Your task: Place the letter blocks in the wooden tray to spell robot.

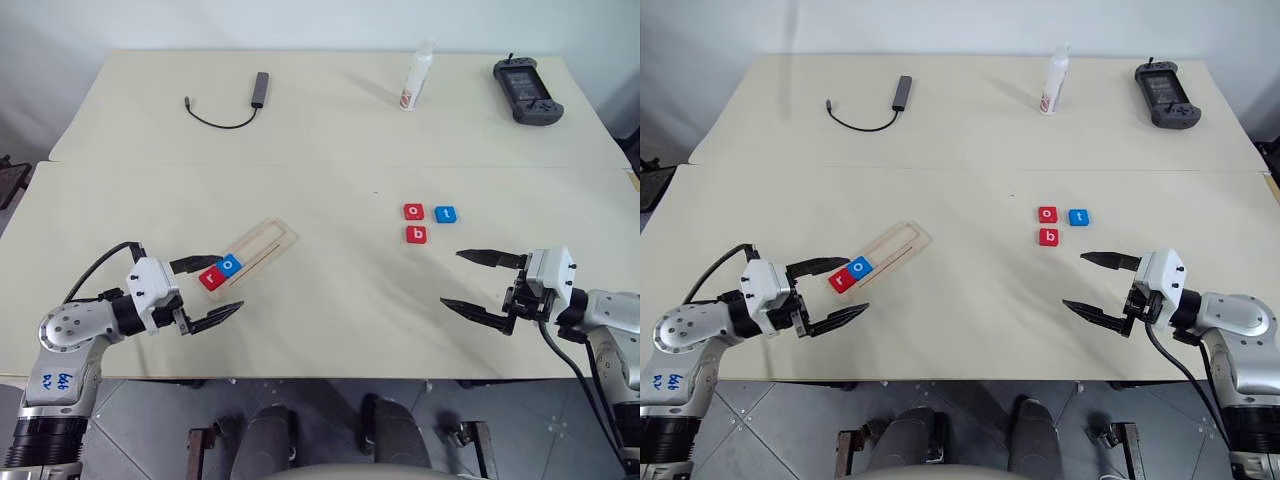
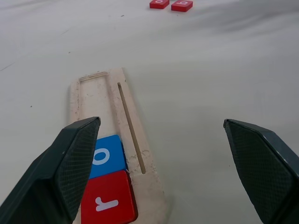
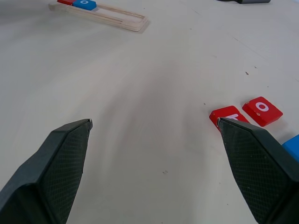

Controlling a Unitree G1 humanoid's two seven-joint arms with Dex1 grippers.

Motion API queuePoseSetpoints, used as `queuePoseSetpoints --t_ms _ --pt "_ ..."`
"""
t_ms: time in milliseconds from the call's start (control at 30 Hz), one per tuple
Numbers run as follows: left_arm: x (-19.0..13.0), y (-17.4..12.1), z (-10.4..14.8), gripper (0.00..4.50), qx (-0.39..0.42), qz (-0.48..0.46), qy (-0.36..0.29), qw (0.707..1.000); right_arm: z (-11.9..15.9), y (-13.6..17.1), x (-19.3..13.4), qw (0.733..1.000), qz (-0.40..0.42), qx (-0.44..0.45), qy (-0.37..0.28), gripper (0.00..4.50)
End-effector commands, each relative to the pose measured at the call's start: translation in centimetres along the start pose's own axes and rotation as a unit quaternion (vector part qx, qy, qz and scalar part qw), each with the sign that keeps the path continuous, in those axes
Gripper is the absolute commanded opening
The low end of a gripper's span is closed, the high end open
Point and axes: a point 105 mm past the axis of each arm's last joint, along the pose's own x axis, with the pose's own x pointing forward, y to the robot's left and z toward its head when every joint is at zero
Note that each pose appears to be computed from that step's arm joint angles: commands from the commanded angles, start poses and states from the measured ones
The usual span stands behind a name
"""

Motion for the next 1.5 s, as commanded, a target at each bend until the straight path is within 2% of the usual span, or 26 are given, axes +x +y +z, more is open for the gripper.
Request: queuePoseSetpoints --t_ms 33,267,400,500,600,900,1033,1267,1500 --pt "-0.7 0.7 0.8 4.5 0.008 0.023 -0.013 1.0 1.0 -0.4 -0.1 1.0 0.001 -0.013 -0.023 4.48" --pt "-4.6 1.6 -1.5 4.5 -0.033 0.156 0.0 0.987 4.4 1.1 4.8 0.991 0.082 0.001 -0.108 4.48" --pt "-7.5 0.0 -4.1 4.5 -0.079 0.19 0.032 0.978 7.1 2.5 7.9 0.978 0.134 -0.001 -0.163 4.48" --pt "-8.6 0.2 -4.8 4.5 -0.082 0.215 0.04 0.972 7.8 3.3 8.7 0.971 0.167 -0.007 -0.172 4.48" --pt "-8.4 0.1 -4.8 4.5 -0.085 0.216 0.036 0.972 7.5 3.4 8.8 0.97 0.178 -0.008 -0.163 4.48" --pt "-2.9 1.1 -3.0 4.5 -0.08 0.16 0.001 0.984 6.8 2.8 7.6 0.977 0.162 0.006 -0.139 4.48" --pt "-1.9 1.7 -3.7 4.5 -0.076 0.149 0.018 0.986 6.7 2.9 7.3 0.979 0.15 0.011 -0.136 4.48" --pt "-0.8 1.0 -4.1 4.5 -0.097 0.101 0.029 0.99 6.3 3.4 6.7 0.982 0.135 0.021 -0.127 4.48" --pt "-0.7 1.1 -5.6 4.5 -0.106 0.103 0.068 0.987 6.4 3.7 6.8 0.983 0.126 0.021 -0.129 4.48"
